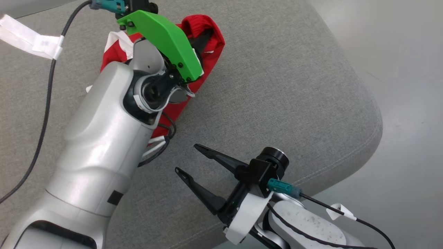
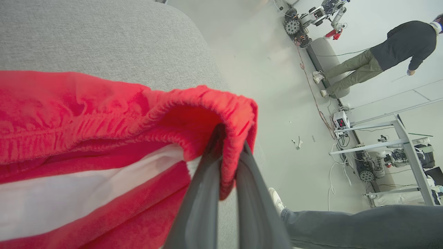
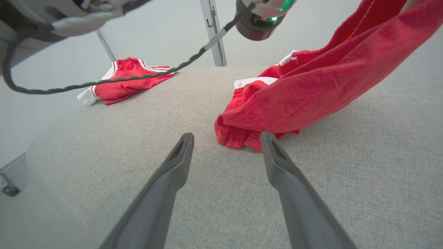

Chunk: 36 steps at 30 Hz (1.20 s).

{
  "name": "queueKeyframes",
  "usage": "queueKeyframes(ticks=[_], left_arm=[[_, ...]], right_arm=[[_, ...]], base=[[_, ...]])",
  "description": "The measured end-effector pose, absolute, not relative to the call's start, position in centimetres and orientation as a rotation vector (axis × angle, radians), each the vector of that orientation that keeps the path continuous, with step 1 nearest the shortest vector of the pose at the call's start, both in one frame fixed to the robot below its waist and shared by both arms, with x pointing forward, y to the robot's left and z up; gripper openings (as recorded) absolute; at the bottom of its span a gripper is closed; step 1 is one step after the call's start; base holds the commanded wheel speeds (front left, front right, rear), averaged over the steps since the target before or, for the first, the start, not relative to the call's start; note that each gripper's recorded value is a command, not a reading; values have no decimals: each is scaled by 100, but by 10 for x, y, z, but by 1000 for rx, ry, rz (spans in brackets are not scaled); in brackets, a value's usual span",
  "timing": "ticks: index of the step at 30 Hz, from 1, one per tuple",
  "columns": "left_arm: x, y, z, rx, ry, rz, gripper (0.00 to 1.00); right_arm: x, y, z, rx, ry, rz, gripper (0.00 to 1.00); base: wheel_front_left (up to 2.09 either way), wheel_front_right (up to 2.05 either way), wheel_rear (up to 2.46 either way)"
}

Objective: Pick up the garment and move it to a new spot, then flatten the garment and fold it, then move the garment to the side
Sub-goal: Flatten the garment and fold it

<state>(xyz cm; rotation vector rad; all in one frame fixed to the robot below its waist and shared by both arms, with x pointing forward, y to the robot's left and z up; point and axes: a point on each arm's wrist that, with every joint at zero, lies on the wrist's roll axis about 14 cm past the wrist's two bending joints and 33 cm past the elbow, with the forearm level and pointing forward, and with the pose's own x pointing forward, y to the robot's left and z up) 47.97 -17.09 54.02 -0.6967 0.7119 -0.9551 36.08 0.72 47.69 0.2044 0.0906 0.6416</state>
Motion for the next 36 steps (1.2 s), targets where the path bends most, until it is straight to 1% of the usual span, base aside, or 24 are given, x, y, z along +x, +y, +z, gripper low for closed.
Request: queueKeyframes(ticks=[4, 6, 7, 8, 11, 15, 16, 17, 18, 19, 31, 36], left_arm=[[454, -176, 552, -721, 698, -1024, 0], [432, -181, 551, -716, 717, -1071, 15], [420, -183, 549, -719, 733, -1090, 13], [408, -184, 545, -715, 747, -1109, 7], [383, -184, 537, -728, 779, -1129, 6], [364, -180, 528, -769, 813, -1118, 9], [361, -179, 525, -777, 818, -1110, 16], [358, -178, 522, -780, 823, -1104, 31], [355, -178, 519, -783, 825, -1099, 49], [354, -178, 518, -790, 819, -1091, 100], [336, -187, 517, -792, 780, -1119, 100], [327, -189, 519, -771, 753, -1131, 100]], right_arm=[[359, 10, 468, 192, 116, 646, 100], [359, 10, 464, 187, 128, 638, 100], [359, 10, 462, 188, 134, 636, 100], [359, 9, 460, 188, 142, 627, 100], [358, 8, 454, 189, 158, 615, 100], [357, 9, 450, 188, 170, 610, 100], [357, 10, 451, 188, 168, 614, 100], [357, 11, 452, 187, 166, 616, 100], [356, 11, 452, 186, 165, 617, 100], [355, 10, 450, 185, 172, 615, 100], [346, -1, 440, 191, 205, 580, 100], [346, -12, 440, 194, 205, 526, 100]], base=[[0, 0, 0], [0, 0, 0], [0, 0, 0], [0, 0, 0], [0, 0, 0], [0, 0, 0], [0, 0, 0], [0, 0, 0], [0, 0, 0], [0, 0, 0], [0, 0, 0], [0, 0, 0]])
